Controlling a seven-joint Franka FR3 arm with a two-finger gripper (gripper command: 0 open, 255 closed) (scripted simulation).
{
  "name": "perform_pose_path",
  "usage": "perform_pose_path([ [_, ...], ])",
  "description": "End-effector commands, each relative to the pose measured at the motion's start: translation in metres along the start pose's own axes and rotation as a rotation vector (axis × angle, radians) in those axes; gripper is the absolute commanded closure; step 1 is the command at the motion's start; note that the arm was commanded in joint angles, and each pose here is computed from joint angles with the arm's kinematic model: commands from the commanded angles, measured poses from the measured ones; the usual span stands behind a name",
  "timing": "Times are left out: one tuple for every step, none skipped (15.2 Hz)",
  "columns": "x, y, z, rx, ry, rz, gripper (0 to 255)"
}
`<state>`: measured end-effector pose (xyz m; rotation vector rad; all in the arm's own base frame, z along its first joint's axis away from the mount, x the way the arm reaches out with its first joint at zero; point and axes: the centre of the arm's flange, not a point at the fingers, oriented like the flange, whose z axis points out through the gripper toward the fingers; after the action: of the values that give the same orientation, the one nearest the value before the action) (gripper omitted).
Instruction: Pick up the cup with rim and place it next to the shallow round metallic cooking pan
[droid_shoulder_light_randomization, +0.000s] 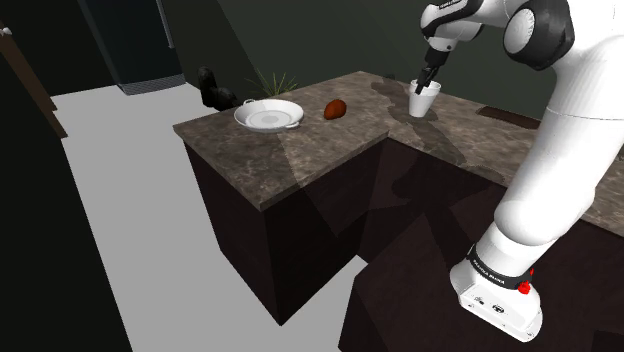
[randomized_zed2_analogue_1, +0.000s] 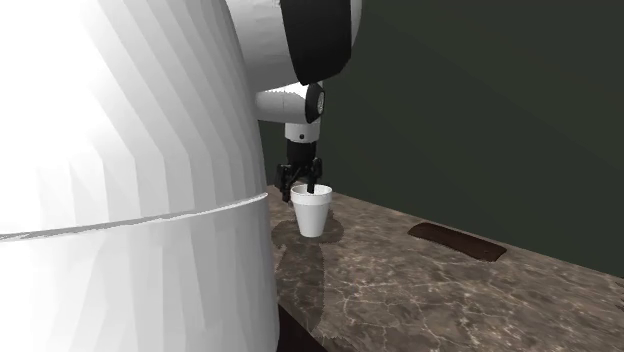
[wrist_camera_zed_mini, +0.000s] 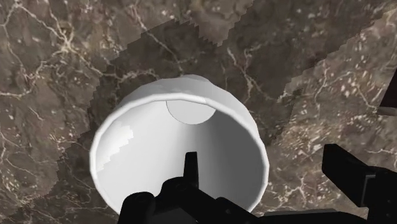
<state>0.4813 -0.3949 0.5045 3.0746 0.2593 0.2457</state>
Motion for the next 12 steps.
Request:
perform_pose_path([
  [0.0, 0.0005, 0.0111, 0.0, 0.0, 0.0, 0],
  [0.0, 0.0005, 0.0194, 0.0, 0.0, 0.0, 0],
  [0.0, 0.0005, 0.0194, 0.0, 0.0, 0.0, 0],
  [0.0, 0.0005, 0.0195, 0.0, 0.0, 0.0, 0],
  [0.0, 0.0005, 0.0194, 0.0, 0.0, 0.0, 0],
  [0.0, 0.0005, 0.0194, 0.0, 0.0, 0.0, 0],
  [0.0, 0.0005, 0.0194, 0.0, 0.0, 0.0, 0],
  [0.0, 0.0005, 0.0194, 0.0, 0.0, 0.0, 0],
  [0.0, 0.0005, 0.0194, 0.0, 0.0, 0.0, 0],
  [0.0001, 0.0004, 0.0194, 0.0, 0.0, 0.0, 0],
  [0.0001, 0.0004, 0.0194, 0.0, 0.0, 0.0, 255],
  [0.0001, 0.0004, 0.0194, 0.0, 0.0, 0.0, 255],
])
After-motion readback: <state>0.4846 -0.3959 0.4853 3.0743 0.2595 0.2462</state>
